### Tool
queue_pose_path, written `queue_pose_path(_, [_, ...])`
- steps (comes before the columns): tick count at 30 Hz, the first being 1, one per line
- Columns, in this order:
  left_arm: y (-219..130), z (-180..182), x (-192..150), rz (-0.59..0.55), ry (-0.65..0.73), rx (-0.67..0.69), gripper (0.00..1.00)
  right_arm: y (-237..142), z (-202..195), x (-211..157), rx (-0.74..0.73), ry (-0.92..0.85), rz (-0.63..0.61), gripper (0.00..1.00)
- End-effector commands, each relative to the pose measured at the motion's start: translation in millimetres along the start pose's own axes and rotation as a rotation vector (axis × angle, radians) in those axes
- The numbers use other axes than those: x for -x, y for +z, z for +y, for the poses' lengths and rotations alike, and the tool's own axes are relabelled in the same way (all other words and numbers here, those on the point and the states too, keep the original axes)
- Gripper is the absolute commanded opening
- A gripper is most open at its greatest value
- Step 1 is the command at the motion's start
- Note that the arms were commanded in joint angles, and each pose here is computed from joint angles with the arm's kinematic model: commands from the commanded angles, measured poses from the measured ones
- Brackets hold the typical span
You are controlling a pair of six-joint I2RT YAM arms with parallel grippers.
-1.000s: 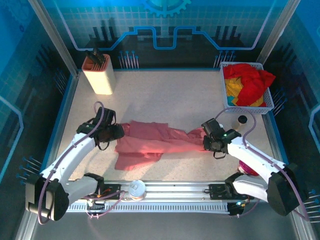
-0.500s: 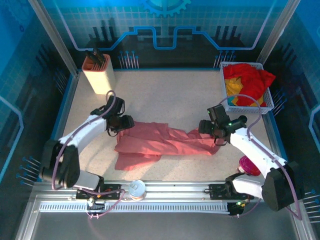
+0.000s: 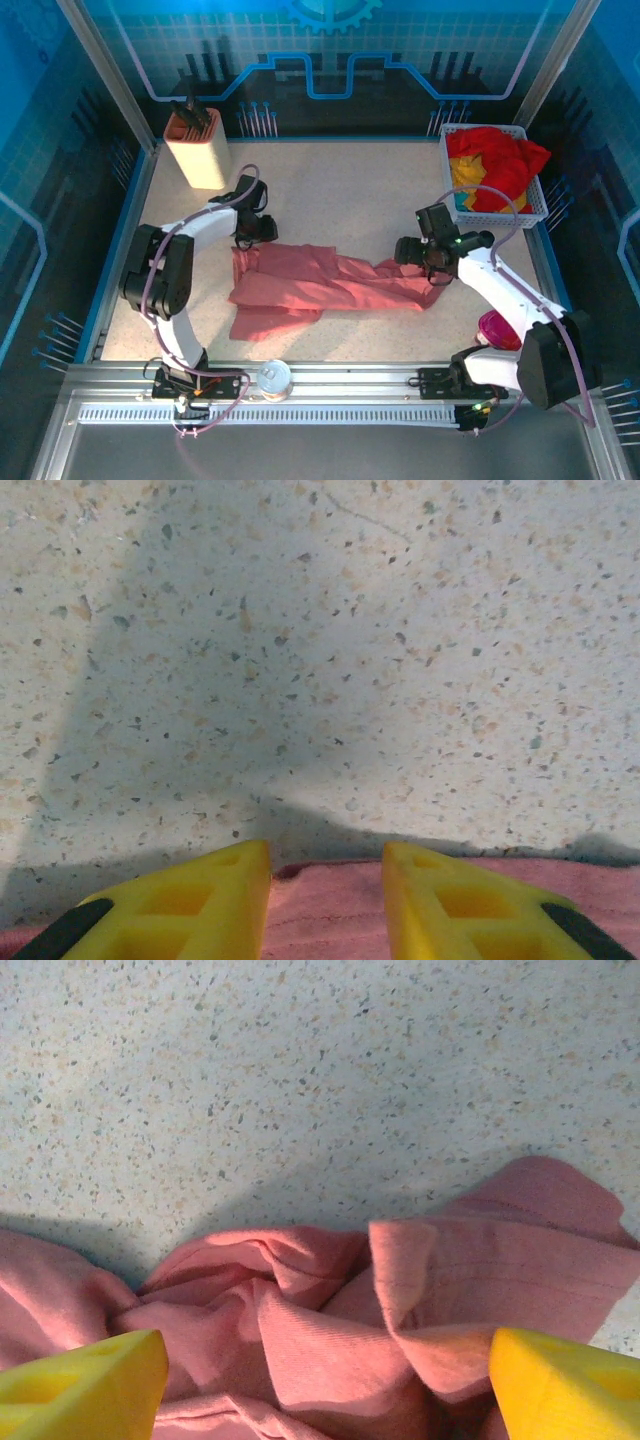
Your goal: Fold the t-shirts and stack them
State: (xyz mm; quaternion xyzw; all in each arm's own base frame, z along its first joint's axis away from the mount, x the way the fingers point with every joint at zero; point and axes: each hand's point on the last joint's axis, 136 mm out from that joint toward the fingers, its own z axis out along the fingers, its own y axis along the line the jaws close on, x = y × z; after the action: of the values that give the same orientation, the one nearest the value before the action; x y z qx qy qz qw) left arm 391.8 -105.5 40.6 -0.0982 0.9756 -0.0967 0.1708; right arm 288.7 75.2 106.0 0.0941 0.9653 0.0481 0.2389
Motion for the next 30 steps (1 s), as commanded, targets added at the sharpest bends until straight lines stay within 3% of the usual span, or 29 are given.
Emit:
queue_pose_path(1, [5.2, 5.9, -3.1, 0.005, 0.04, 0.045, 0.36, -5.7, -3.3, 3.5, 0.012, 0.003, -0.013, 0.84])
queue_pose_path(9, [10.6, 3.6, -12.8, 0.024, 0.061, 0.053, 0.35, -6.2, -5.0, 9.4, 0.018, 0.01, -0.015, 0.84])
queue_pose_path(11, [13.0, 2.8, -16.1, 0.033, 0.066, 0.055, 0.3, -6.6, -6.1, 11.1, 0.016, 0.013, -0.019, 0.84])
queue_pose_path(17, [12.2, 3.9, -17.9, 0.032, 0.063, 0.063, 0.02, -3.8, -12.4, 12.8, -0.005, 0.016, -0.004, 0.84])
queue_pose_path(20, [0.1, 3.9, -11.9, -0.004, 0.066, 0.068, 0.0, -5.2, -16.2, 19.9, -0.029, 0.016, -0.014, 0.84])
queue_pose_path(30, [-72.1, -1.1, 2.7, -0.139, 0.084, 0.045, 0.0, 3.1, -25.4, 23.7, -0.044, 0.03, -0.005, 0.6])
